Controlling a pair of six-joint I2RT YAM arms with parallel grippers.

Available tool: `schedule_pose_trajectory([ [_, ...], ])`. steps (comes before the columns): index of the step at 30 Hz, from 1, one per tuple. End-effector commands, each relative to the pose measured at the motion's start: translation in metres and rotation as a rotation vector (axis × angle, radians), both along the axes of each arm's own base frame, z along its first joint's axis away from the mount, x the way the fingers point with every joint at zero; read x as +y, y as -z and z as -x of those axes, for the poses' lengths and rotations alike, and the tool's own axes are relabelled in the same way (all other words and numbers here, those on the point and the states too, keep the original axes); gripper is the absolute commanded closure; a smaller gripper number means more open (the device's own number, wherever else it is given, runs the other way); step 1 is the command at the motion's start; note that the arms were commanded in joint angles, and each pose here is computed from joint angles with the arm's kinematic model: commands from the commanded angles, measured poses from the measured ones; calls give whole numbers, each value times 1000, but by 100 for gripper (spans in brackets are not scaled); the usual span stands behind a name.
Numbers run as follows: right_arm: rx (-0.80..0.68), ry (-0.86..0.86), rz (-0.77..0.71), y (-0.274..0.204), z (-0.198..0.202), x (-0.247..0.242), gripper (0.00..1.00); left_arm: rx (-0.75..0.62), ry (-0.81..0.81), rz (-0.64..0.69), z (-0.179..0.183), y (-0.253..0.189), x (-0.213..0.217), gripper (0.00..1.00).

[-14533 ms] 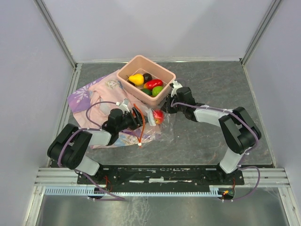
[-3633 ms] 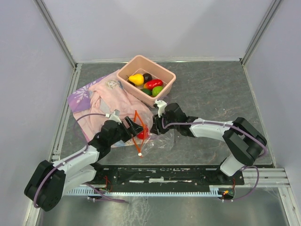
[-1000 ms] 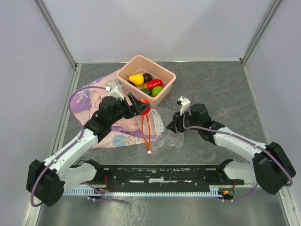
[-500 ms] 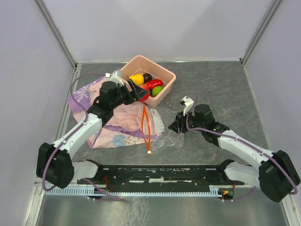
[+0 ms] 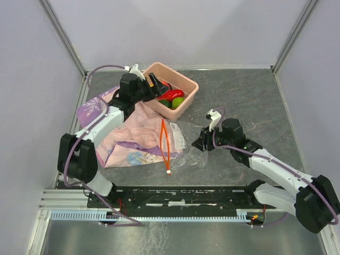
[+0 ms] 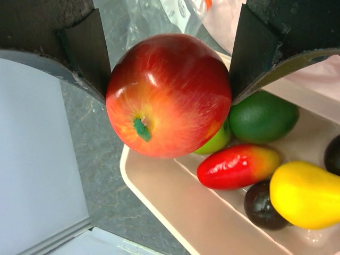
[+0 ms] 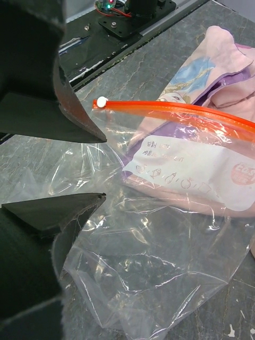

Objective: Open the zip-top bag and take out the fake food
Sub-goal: Place the fake fruit in the bin.

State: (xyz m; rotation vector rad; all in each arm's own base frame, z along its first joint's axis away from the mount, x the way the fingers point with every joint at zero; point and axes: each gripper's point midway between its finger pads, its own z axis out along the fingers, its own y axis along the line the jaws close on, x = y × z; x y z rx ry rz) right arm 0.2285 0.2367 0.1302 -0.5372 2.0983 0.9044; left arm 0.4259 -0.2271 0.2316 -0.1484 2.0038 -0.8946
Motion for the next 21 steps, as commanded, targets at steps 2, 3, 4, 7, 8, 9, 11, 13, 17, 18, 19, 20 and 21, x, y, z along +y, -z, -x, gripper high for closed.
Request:
schedule_pose_trajectory([
  [2,-23,-4,-11,-4,1,-2,49,-68,-42,-108,-36,-6,7,50],
  [3,-23,-5,-12,-4,1,-2,49,-66,-51,-121,-41,-4,8,50],
  [4,-21,-5,-11,-4,1,-2,49,-52,-55,-138,-47,4,8,50],
  [7,-22,-4,-12,-4,0,-2,49,-28,-58,-175,-59,15,7,44],
  [8,-22,-5,-12,-4,0,-2,49,-18,-55,-184,-63,19,6,38],
  [9,-21,-4,-12,-4,0,-2,49,-8,-61,-195,-66,22,6,31],
  [11,-22,-6,-10,-3,-1,-2,49,0,-87,-214,-75,25,9,20],
  [13,-22,-5,-10,-3,-1,-2,49,-4,-119,-234,-83,26,13,6],
  [17,-21,-2,-6,-3,-2,-3,49,-35,-162,-253,-93,17,20,1],
  [18,-21,-1,-5,-2,-2,-4,48,-45,-169,-254,-95,14,21,0],
  [19,-22,-2,-4,-2,-2,-3,48,-56,-171,-252,-95,10,21,0],
  [20,-19,-1,-3,-2,-2,-4,48,-71,-174,-250,-96,5,21,0],
  [21,-19,-1,-3,-2,-3,-4,48,-84,-174,-249,-95,0,22,0],
])
